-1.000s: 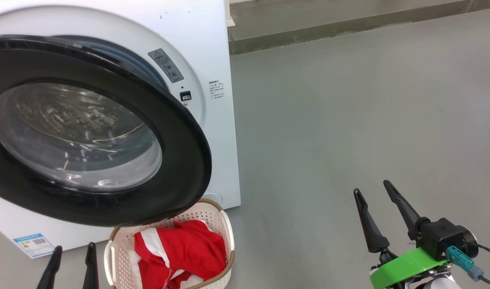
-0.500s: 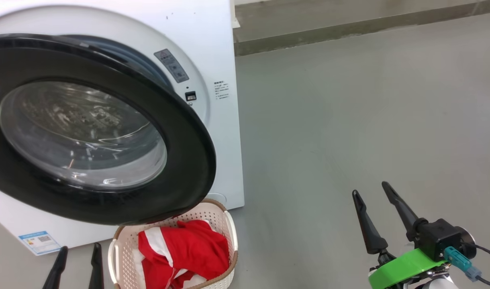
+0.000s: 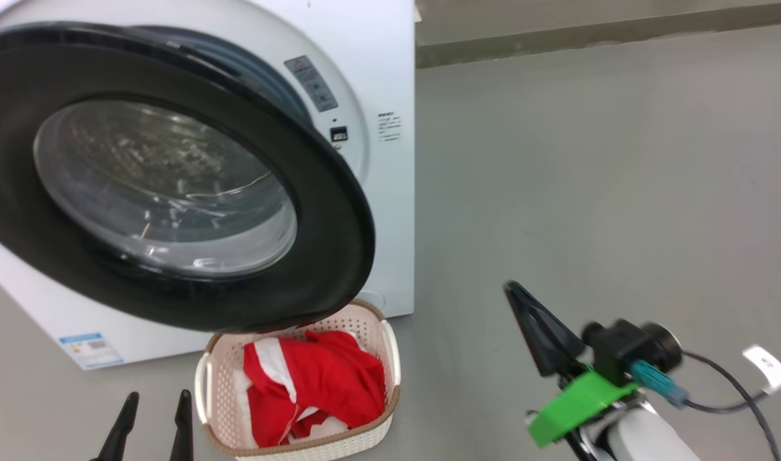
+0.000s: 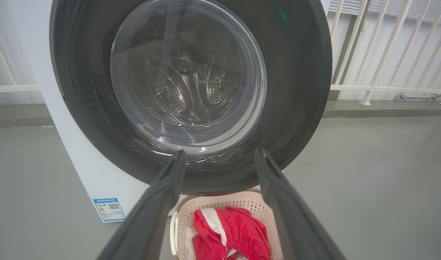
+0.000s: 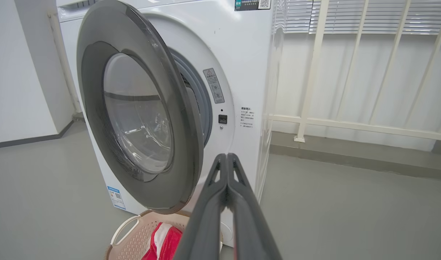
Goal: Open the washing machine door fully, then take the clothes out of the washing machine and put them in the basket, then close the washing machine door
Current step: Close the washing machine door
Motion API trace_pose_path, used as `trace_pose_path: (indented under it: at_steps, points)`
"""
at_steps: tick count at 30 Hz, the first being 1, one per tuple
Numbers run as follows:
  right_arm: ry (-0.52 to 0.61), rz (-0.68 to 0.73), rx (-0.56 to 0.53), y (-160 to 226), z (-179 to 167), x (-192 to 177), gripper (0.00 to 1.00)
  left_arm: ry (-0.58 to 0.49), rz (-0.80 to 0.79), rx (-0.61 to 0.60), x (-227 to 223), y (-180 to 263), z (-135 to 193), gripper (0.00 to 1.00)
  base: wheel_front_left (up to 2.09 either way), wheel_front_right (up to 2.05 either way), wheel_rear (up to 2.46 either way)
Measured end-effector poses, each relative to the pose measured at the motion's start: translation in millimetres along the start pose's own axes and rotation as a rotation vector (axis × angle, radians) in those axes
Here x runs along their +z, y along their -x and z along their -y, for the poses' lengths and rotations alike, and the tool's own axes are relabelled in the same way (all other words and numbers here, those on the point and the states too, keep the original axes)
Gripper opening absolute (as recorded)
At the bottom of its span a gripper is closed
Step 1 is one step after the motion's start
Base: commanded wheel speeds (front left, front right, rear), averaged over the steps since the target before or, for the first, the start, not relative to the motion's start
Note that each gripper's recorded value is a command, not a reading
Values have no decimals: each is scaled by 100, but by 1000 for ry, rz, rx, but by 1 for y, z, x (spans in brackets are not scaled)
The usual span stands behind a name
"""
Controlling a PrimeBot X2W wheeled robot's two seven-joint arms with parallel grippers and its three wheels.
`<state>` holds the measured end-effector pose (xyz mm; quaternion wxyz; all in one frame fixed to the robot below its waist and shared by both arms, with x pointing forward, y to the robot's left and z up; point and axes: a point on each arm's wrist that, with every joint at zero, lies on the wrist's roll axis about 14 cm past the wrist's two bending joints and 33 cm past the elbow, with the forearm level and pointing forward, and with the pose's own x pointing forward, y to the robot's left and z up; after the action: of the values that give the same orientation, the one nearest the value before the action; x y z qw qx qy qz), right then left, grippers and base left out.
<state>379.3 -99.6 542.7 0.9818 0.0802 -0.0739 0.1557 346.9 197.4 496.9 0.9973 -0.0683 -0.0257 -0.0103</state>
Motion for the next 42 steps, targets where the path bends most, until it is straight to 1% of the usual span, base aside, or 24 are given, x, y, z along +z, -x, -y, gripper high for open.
trace_pose_path:
  at_steps: [10, 14, 20, 25, 30, 34, 42]
  points:
    - [2, -37, 239, -52, -66, -6, 0, -5, 5, 29, 2, 0, -8, 100, 0, 0, 0]
    - [-5, -43, 305, -71, -85, -5, 0, -9, -6, 48, -1, 3, -13, 100, 0, 0, 0]
    - [-2, -63, 396, -96, -112, -10, 0, -9, 2, 48, 2, -1, -13, 100, 0, 0, 0]
    - [-17, -68, 435, -118, -125, -13, 0, -13, 2, 50, 2, -7, -14, 100, 0, 0, 0]
    - [-27, -89, 456, -136, -131, -25, 0, -13, -8, 55, 0, -15, -16, 100, 0, 0, 0]
    - [-36, -97, 447, -149, -127, -31, 0, -16, -22, 56, -5, -20, -17, 100, 0, 0, 0]
    - [-65, -116, 401, -180, -106, -50, 0, -16, -53, 64, -16, -33, -22, 100, 0, 0, 0]
